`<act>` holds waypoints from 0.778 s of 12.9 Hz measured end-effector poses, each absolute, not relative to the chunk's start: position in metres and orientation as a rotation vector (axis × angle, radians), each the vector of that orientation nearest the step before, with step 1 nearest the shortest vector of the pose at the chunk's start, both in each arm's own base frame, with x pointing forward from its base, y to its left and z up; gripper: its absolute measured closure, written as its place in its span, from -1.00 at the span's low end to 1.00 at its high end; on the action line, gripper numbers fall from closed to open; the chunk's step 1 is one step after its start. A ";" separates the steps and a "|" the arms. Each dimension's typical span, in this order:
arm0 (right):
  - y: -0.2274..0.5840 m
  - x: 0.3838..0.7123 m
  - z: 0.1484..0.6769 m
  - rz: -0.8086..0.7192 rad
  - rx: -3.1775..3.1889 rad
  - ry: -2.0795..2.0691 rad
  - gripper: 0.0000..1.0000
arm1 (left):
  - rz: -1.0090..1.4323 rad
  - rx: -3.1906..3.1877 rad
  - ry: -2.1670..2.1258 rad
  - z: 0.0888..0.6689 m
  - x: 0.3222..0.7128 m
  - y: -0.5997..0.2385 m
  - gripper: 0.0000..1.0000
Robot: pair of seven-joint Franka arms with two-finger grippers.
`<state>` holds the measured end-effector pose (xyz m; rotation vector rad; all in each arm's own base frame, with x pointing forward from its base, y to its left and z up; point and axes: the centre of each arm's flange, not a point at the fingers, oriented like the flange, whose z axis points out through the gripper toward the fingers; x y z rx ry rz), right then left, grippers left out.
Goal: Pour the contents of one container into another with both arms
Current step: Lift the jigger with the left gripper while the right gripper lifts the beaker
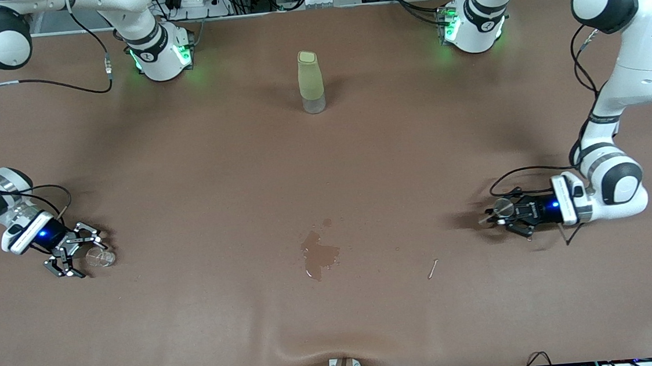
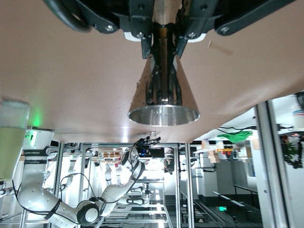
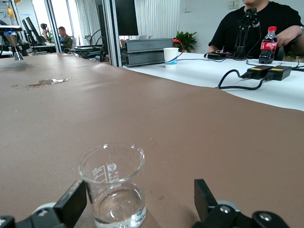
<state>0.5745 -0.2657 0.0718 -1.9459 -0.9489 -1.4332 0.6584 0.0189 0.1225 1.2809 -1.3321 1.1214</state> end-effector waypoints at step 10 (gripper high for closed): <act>-0.229 0.588 0.057 -1.467 -1.915 -0.914 -0.51 | 1.200 1.497 -1.224 0.193 0.697 -0.294 0.58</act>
